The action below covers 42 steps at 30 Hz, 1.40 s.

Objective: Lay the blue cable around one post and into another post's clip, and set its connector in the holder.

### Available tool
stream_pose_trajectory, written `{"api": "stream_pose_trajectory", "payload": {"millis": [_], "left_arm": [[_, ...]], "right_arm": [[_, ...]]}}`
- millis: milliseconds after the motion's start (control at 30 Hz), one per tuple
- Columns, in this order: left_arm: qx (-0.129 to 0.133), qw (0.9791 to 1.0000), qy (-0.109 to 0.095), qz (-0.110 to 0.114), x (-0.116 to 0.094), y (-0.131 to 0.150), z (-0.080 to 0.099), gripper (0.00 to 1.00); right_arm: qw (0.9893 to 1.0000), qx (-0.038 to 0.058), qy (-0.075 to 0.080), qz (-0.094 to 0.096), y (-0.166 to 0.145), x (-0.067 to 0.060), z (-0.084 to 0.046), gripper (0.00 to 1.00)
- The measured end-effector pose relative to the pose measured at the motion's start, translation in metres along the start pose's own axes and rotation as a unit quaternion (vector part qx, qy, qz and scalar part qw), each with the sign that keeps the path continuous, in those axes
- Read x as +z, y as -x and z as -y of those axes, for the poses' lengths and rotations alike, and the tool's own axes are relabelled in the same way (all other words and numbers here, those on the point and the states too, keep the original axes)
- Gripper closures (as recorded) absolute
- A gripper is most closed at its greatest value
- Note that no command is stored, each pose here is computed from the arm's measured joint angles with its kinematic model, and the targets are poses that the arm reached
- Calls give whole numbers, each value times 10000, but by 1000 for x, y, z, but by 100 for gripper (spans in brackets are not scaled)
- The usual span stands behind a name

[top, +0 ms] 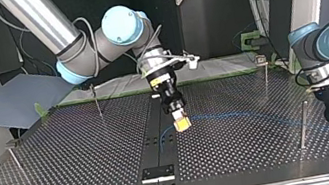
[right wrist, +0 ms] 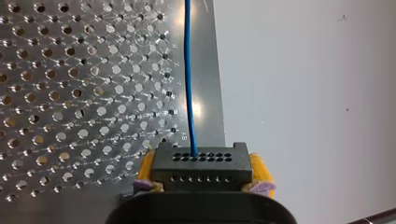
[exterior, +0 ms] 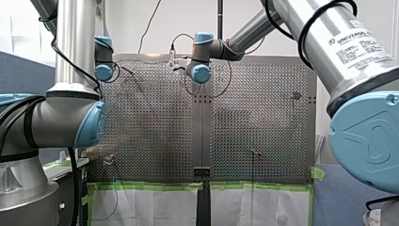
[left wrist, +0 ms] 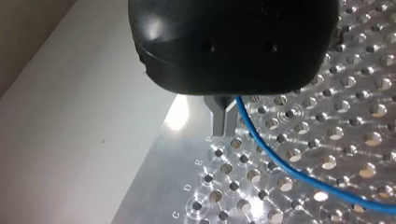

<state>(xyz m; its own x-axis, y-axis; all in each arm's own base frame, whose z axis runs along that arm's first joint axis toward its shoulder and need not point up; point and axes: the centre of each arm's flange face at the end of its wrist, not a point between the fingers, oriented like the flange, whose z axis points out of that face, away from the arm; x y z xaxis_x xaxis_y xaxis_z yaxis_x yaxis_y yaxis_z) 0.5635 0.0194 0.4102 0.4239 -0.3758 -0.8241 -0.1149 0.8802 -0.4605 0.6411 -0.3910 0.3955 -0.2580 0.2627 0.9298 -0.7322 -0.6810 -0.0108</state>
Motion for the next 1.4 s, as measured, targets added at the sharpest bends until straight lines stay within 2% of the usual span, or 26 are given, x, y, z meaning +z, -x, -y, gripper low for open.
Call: {"api": "stream_pose_trajectory", "payload": {"millis": [300, 600, 1033, 1200, 1400], "left_arm": [[-24, 10000, 5, -11, 0, -1, -2, 100], [-13, 9999, 18, -162, -2, -17, -4, 100], [-122, 9997, 52, -202, -11, -30, -8, 100], [-89, 9993, 46, -348, -13, -45, -8, 100], [-52, 9989, 51, -474, -18, -58, -2, 100]], "right_arm": [[10000, -1, 10, 29, 2, -1, 0, 100], [10000, 21, 21, 70, 5, -1, 0, 100], [9997, 26, 22, 227, 11, -5, 0, 100], [9996, 37, 31, 279, 14, -7, -1, 100], [9990, 48, 67, 430, 30, -11, -6, 100]]}}
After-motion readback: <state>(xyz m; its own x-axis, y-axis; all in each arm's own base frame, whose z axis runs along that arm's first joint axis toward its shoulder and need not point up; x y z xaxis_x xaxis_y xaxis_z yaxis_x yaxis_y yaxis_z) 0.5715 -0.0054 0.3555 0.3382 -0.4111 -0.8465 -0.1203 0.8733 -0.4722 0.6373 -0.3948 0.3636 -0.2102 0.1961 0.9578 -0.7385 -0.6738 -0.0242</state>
